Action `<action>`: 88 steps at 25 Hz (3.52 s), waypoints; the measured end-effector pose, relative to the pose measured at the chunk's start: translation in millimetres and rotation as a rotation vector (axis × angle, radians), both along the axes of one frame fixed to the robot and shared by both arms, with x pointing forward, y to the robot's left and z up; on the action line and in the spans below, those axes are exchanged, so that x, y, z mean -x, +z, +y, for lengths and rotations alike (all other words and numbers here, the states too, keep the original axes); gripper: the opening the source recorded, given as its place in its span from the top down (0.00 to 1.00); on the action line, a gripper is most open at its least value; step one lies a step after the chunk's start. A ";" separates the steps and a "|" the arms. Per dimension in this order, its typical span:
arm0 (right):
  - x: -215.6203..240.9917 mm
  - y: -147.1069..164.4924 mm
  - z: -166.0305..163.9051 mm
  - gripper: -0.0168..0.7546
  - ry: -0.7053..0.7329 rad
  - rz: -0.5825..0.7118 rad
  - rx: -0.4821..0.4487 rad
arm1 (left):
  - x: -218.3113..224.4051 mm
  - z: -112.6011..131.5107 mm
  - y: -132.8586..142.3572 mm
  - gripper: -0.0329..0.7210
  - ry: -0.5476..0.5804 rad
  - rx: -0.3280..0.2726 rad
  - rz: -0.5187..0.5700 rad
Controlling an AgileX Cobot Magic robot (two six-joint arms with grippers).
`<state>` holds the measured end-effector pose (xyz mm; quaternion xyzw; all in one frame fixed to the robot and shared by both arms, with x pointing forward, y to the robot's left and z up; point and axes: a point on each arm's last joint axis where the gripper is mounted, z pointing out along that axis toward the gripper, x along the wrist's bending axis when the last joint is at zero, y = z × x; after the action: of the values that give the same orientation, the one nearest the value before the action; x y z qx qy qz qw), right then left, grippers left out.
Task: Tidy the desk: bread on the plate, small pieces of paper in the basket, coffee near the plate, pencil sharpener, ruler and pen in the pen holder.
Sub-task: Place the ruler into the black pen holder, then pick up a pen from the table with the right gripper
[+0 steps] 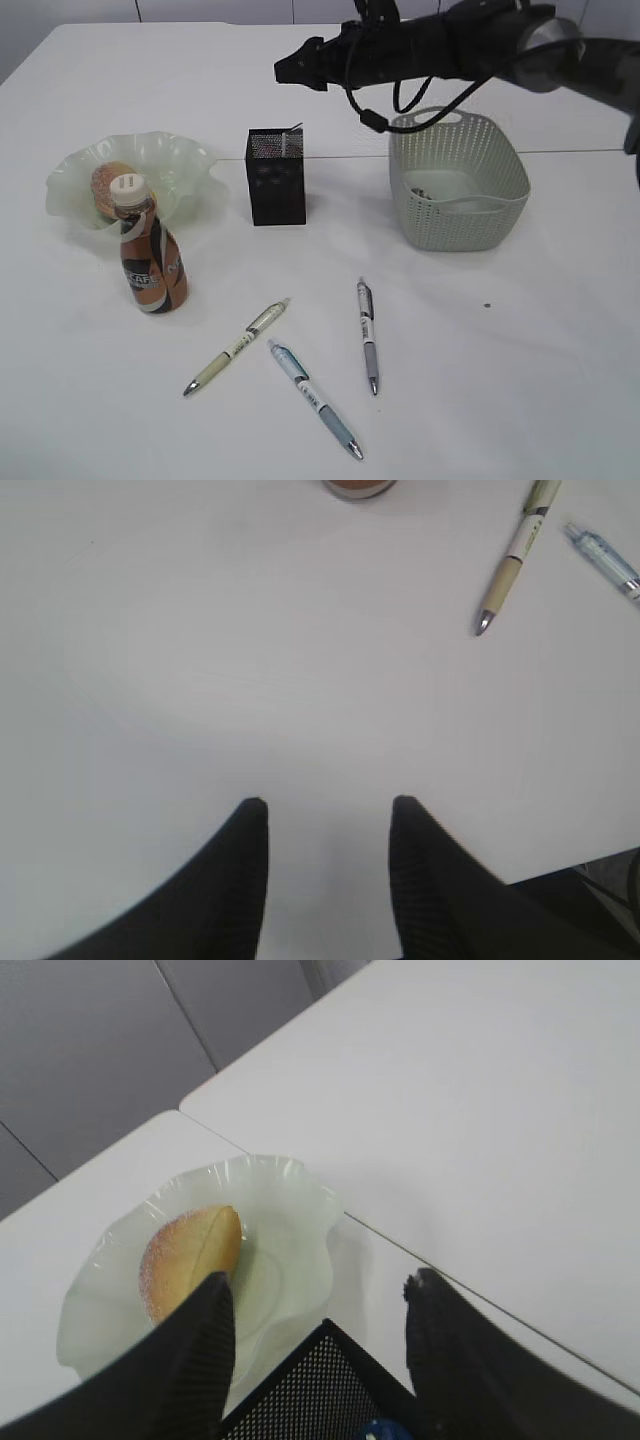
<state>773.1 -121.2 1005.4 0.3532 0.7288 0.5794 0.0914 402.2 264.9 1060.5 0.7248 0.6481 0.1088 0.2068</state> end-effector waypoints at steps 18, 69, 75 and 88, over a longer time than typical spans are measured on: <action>85.6 125.4 -31.2 0.45 -0.167 0.324 0.394 | 0.0 0.0 0.0 0.56 0.000 0.000 0.000; 145.9 -52.6 43.8 0.48 -0.397 0.974 0.766 | 5.1 -3.2 -1.7 0.56 0.000 0.039 0.062; 123.8 -72.9 51.3 0.48 -0.430 0.989 0.730 | 3.9 -3.3 -1.2 0.56 0.002 0.041 0.048; 115.8 -94.6 40.6 0.48 -0.475 1.050 0.728 | 1.0 -3.6 0.2 0.56 0.004 0.046 0.013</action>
<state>657.3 -80.6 910.8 0.6848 0.7277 0.0135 -0.0366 401.2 261.3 1060.7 0.7193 0.6532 0.0897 0.2189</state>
